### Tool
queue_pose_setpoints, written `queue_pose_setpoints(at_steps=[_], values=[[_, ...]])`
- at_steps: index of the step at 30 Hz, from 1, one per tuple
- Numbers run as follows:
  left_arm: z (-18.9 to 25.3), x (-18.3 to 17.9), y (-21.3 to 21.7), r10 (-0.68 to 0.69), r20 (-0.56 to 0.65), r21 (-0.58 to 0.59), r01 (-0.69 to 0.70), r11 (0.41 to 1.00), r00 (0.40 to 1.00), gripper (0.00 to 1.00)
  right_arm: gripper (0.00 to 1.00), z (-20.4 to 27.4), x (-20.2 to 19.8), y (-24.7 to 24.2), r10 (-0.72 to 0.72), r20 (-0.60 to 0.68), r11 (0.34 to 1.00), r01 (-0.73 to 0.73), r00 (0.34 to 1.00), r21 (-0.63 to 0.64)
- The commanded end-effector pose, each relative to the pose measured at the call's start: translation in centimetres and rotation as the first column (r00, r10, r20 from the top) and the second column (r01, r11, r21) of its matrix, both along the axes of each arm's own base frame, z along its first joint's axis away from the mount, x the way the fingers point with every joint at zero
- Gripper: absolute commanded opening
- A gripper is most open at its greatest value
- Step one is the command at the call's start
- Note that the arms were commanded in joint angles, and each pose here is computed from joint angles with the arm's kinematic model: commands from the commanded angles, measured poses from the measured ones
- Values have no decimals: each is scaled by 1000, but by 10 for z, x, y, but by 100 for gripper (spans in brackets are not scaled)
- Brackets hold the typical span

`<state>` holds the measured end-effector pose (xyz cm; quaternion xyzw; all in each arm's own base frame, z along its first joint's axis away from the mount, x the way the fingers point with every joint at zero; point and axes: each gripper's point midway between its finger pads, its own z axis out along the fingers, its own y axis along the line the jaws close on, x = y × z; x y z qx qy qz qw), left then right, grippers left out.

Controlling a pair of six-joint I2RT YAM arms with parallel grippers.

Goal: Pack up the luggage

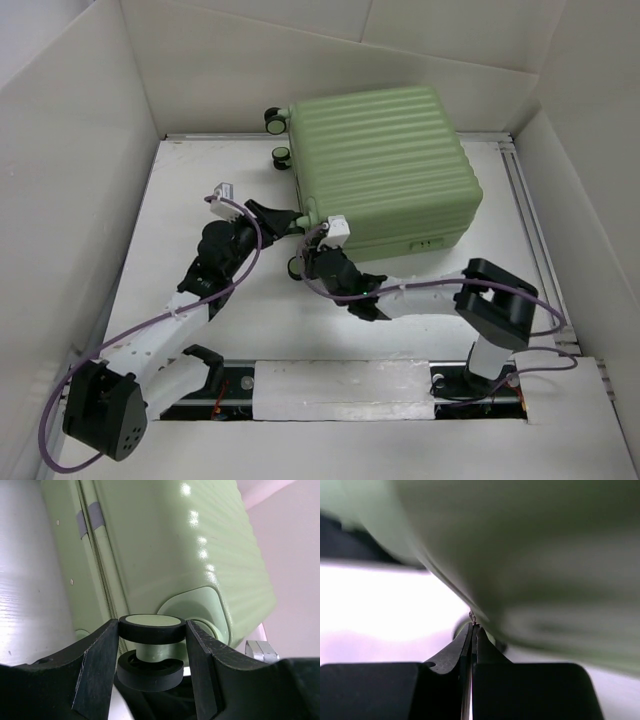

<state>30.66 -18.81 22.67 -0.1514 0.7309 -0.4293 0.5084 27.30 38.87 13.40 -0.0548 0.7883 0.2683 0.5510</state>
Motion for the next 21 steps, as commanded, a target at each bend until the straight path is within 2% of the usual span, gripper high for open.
queue_pose_setpoints(at_steps=[1, 6, 7, 9, 12, 14, 15, 17, 18, 19, 20, 21], values=[[75, -50, -62, -310, 177, -145, 336, 931, 934, 0, 0, 41, -58, 99, 270, 34, 945, -271, 962, 184], [86, -73, -72, -353, 204, -153, 386, 910, 913, 0, 0, 48, -60, 105, 187, 38, 947, -191, 982, 260], [87, -78, -73, -362, 198, -162, 394, 905, 911, 0, 0, 38, -62, 93, 154, 27, 955, -156, 988, 251], [89, -81, -75, -354, 197, -167, 387, 907, 914, 0, 0, 48, -68, 78, 119, 31, 950, -123, 992, 286], [93, -98, -95, -400, 204, -163, 434, 886, 894, 0, 0, 46, -95, 50, 93, 20, 950, -94, 996, 299], [94, -105, -107, -424, 201, -153, 456, 877, 883, 0, 0, 34, -105, 30, 80, 14, 963, -81, 997, 256], [99, -110, -114, -443, 207, -155, 477, 865, 872, 0, 0, 44, -111, 22, 76, 6, 957, -75, 997, 281], [93, -118, -129, -462, 190, -145, 490, 859, 866, 0, 0, 24, -128, 3, 56, -46, 976, -45, 997, 211], [96, -120, -134, -460, 199, -135, 489, 862, 865, 0, 2, 13, -135, -8, 58, -75, 981, -43, 995, 188], [98, -122, -136, -453, 201, -129, 482, 866, 868, 4, 12, 9, -140, -21, 51, -117, 983, -29, 992, 180], [98, -119, -138, -438, 195, -131, 466, 875, 878, 14, 22, 4, -145, -28, 52, -133, 986, -30, 990, 162], [98, -117, -140, -438, 199, -121, 466, 877, 877, 28, 31, 2, -151, -32, 63, -158, 988, -38, 985, 152]])
